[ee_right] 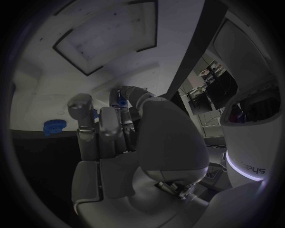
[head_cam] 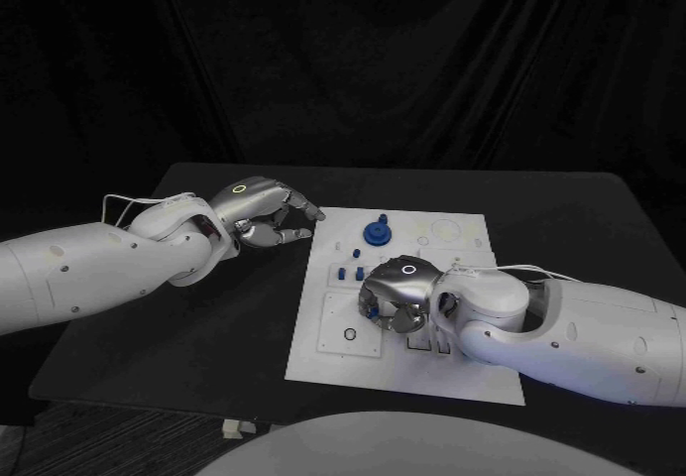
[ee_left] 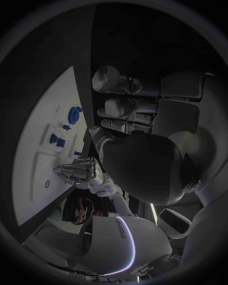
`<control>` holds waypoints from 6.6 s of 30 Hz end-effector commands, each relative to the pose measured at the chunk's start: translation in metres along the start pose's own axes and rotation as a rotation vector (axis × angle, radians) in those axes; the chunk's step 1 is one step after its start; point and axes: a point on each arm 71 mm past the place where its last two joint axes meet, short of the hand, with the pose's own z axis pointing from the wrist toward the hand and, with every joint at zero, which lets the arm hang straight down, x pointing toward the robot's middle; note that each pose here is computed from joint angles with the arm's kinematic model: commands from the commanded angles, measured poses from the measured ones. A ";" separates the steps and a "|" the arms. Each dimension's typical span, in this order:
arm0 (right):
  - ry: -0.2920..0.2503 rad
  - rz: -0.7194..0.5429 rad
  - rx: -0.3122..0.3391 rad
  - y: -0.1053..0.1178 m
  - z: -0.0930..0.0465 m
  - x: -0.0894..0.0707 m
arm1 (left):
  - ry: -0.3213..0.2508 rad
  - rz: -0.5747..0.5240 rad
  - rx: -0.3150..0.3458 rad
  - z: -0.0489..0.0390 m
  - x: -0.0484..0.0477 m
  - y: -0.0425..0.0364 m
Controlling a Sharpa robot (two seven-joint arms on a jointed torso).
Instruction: Assemble the parts on the task board
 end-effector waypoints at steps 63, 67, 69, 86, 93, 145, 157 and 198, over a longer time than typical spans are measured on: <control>0.031 -0.098 0.012 0.005 0.002 -0.019 | 0.015 -0.015 0.013 0.0010 0.0041 -0.0014; 0.033 -0.111 0.005 0.006 0.006 -0.024 | 0.015 -0.015 0.014 0.0012 0.0042 -0.0017; 0.035 -0.114 0.004 0.006 0.007 -0.025 | 0.015 -0.015 0.014 0.0011 0.0042 -0.0017; 0.060 -0.121 -0.007 0.007 0.014 -0.023 | 0.021 -0.018 0.013 0.0007 0.0046 -0.0015; 0.073 -0.120 -0.012 0.008 0.014 -0.020 | 0.025 -0.019 0.012 0.0007 0.0049 -0.0014; 0.089 -0.075 -0.006 0.007 0.011 -0.009 | 0.041 -0.027 0.010 0.0014 0.0079 -0.0015; 0.091 -0.075 -0.008 0.006 0.010 -0.009 | 0.043 -0.028 0.009 0.0011 0.0084 -0.0013; 0.067 -0.070 -0.004 0.004 0.008 -0.010 | 0.050 -0.031 0.005 0.0007 0.0097 -0.0008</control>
